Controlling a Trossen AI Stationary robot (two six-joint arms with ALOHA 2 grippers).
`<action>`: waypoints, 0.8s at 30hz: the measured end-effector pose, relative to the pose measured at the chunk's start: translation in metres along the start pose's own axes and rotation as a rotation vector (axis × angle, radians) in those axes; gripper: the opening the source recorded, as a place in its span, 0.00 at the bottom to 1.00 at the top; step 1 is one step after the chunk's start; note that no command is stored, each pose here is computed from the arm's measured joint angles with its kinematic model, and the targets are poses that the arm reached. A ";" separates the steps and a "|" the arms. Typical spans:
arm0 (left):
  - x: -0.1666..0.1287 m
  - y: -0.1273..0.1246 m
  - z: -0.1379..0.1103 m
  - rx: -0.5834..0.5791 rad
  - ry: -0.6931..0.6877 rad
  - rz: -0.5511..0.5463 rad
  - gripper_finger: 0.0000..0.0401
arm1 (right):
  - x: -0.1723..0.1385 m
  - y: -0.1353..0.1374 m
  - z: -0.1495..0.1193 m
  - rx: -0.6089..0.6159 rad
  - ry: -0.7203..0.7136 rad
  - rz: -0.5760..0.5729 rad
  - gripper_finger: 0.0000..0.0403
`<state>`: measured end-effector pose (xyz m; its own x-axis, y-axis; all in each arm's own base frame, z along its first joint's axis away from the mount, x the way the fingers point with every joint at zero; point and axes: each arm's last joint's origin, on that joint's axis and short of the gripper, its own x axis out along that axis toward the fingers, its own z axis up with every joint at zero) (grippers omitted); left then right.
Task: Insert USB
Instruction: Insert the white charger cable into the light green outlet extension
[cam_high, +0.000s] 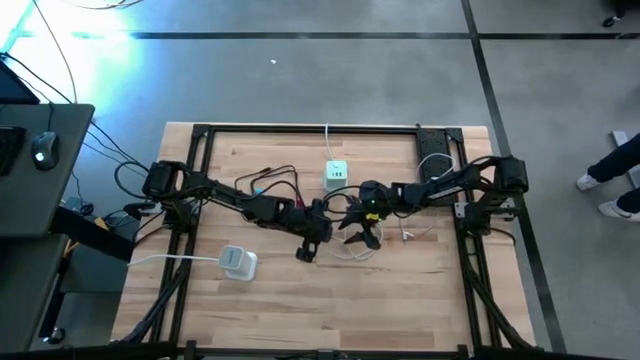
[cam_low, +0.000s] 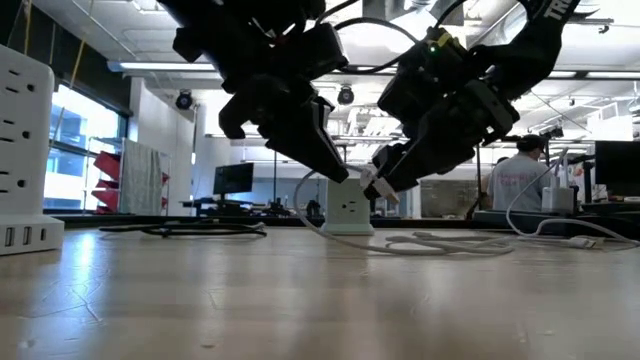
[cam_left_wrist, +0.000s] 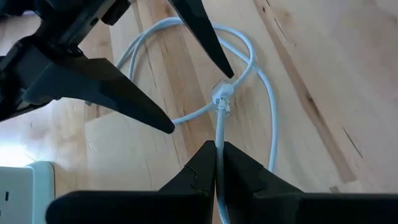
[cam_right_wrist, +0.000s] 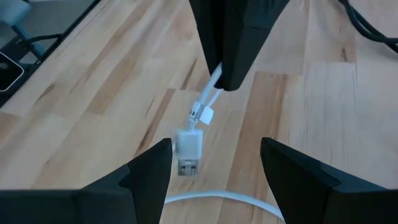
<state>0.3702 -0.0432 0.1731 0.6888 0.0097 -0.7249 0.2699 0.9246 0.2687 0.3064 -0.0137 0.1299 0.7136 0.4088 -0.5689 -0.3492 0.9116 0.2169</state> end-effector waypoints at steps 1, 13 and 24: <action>0.000 0.000 0.000 0.000 -0.002 0.001 0.00 | 0.000 0.000 0.000 -0.001 -0.002 -0.001 0.56; 0.000 0.000 0.000 -0.001 0.003 0.007 0.00 | 0.001 0.003 0.001 0.044 -0.008 0.038 0.50; 0.000 0.000 0.000 -0.006 -0.001 0.008 0.00 | 0.007 0.013 0.007 -0.015 -0.037 0.003 0.55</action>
<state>0.3705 -0.0430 0.1734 0.6918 0.0168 -0.7219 0.2601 0.9268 0.2709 0.3109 0.0010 0.1346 0.7341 0.4134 -0.5387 -0.3607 0.9095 0.2065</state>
